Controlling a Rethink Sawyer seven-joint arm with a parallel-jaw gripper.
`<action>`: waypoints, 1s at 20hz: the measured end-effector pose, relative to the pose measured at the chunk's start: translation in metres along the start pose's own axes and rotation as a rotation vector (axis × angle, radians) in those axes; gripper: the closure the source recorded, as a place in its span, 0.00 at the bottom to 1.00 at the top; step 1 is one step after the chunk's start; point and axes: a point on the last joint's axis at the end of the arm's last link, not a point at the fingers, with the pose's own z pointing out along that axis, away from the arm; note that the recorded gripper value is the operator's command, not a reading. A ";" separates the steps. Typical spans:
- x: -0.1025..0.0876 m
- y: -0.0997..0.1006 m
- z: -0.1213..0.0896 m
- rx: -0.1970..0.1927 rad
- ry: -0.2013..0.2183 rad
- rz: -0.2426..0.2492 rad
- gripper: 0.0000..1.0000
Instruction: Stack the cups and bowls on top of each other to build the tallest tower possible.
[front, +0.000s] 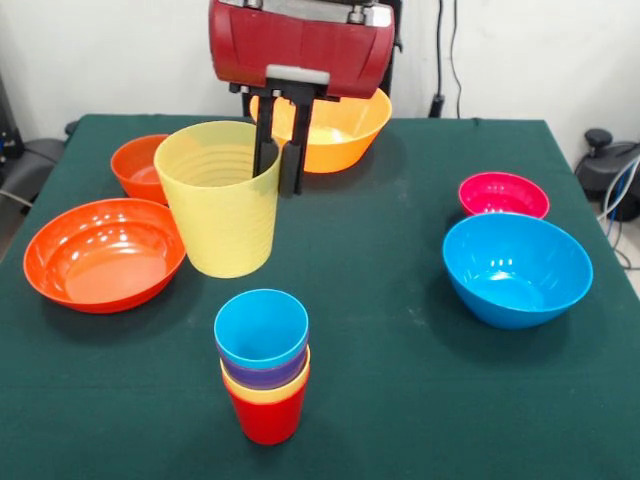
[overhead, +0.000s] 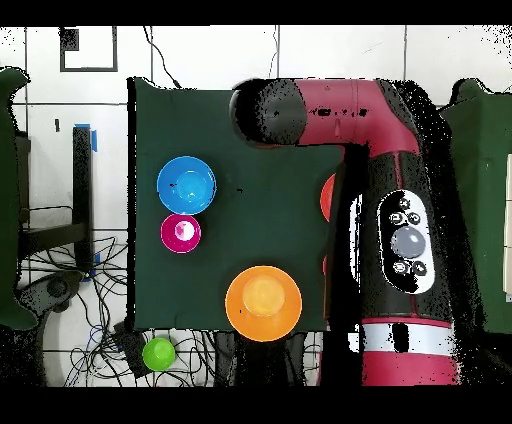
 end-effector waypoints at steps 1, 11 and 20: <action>0.000 -0.001 0.000 0.000 0.000 0.001 1.00; 0.008 -0.002 0.020 -0.010 0.014 0.004 1.00; 0.008 0.002 0.038 -0.016 -0.026 0.001 1.00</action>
